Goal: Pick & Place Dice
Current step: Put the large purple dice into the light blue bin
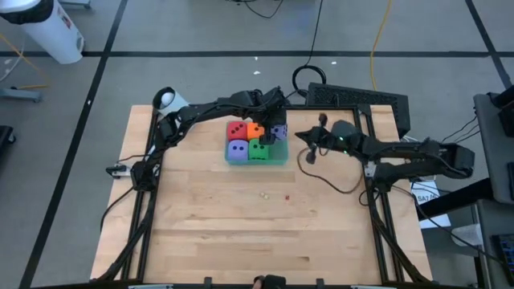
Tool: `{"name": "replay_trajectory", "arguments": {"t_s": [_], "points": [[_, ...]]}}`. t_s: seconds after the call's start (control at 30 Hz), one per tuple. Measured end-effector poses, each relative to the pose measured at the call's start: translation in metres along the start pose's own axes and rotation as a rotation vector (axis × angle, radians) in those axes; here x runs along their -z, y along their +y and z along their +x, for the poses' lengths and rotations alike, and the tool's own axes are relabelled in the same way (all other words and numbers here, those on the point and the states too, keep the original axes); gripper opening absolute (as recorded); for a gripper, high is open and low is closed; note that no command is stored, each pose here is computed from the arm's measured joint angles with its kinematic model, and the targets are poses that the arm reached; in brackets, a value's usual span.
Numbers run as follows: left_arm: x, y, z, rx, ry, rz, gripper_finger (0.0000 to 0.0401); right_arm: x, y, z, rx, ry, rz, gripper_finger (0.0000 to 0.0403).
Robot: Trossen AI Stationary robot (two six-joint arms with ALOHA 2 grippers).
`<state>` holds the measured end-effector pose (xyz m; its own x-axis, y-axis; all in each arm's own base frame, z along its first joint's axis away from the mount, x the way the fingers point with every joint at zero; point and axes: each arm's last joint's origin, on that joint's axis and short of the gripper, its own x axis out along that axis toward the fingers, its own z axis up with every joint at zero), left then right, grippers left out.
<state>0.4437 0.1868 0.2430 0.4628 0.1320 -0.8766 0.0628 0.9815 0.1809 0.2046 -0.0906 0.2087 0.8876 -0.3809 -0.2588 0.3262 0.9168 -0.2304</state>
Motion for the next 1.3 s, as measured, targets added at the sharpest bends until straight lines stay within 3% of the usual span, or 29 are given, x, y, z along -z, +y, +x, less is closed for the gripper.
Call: {"name": "replay_trajectory", "arguments": {"t_s": [0.3,0.47,0.6,0.93,1.3], "points": [[0.001,-0.003,0.000,-0.015,0.033,-0.003,0.0399,0.000,-0.026,0.049,-0.002,0.206,0.099,0.0000],[0.002,-0.006,0.000,-0.009,0.054,-0.015,0.0399,0.005,-0.027,0.069,-0.132,0.222,0.116,0.0000],[0.003,-0.005,-0.002,-0.016,0.077,0.000,0.0399,0.006,-0.031,0.080,-0.140,0.232,0.151,0.0000],[-0.009,-0.002,-0.035,-0.020,0.079,0.010,0.0399,0.005,-0.036,0.082,-0.119,0.213,0.155,0.0000],[-0.004,-0.002,-0.009,0.004,0.136,-0.001,0.0399,0.004,-0.036,0.083,-0.116,0.193,0.151,0.0000]]}}
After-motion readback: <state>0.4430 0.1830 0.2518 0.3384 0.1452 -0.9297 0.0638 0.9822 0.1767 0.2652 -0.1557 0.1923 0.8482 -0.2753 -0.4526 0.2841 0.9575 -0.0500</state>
